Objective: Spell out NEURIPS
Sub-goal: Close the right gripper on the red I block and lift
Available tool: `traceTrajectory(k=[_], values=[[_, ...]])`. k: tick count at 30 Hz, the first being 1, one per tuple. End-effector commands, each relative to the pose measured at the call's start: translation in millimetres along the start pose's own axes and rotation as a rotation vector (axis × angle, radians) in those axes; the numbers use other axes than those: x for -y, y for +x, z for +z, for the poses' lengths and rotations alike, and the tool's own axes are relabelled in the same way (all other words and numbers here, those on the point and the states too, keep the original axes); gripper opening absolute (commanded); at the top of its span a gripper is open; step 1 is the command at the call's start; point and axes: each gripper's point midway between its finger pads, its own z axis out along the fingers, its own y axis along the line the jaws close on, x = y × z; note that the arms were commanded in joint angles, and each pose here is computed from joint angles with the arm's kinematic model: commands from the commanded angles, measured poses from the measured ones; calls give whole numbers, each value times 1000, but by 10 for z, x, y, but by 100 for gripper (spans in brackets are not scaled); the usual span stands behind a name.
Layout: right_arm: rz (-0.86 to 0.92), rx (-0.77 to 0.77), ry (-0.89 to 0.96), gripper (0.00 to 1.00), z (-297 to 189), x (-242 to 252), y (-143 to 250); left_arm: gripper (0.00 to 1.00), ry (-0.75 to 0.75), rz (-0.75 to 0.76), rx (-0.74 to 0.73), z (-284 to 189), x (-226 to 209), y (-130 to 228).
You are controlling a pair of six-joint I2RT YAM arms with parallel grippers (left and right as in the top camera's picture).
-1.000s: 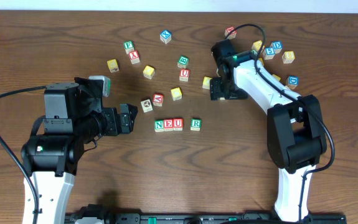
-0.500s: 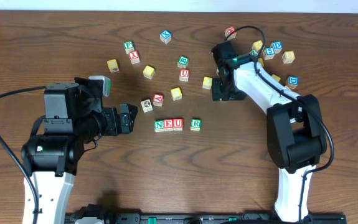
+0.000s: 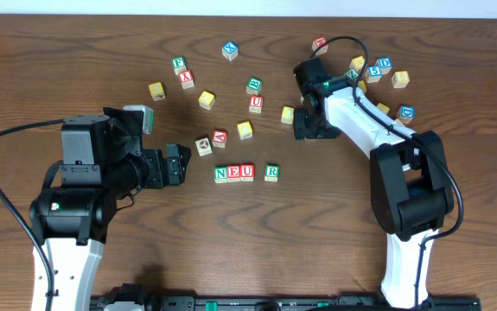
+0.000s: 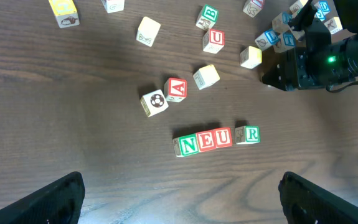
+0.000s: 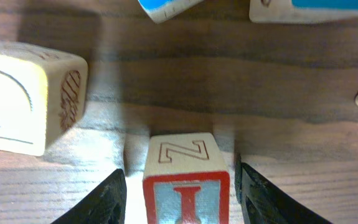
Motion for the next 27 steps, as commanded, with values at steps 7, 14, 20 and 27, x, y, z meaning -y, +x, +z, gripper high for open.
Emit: traceTrajectory(k=[7, 14, 20, 27], values=[[4, 19, -7, 27, 8, 16, -50, 98, 8, 13, 21, -50, 23, -56], [5, 18, -7, 17, 7, 17, -47, 98, 7, 14, 22, -50, 22, -57], [4, 13, -6, 13, -14, 19, -37, 98, 7, 13, 21, -50, 22, -56], [4, 11, -9, 6, -187, 36, -8, 98, 8, 14, 22, -50, 23, -57]])
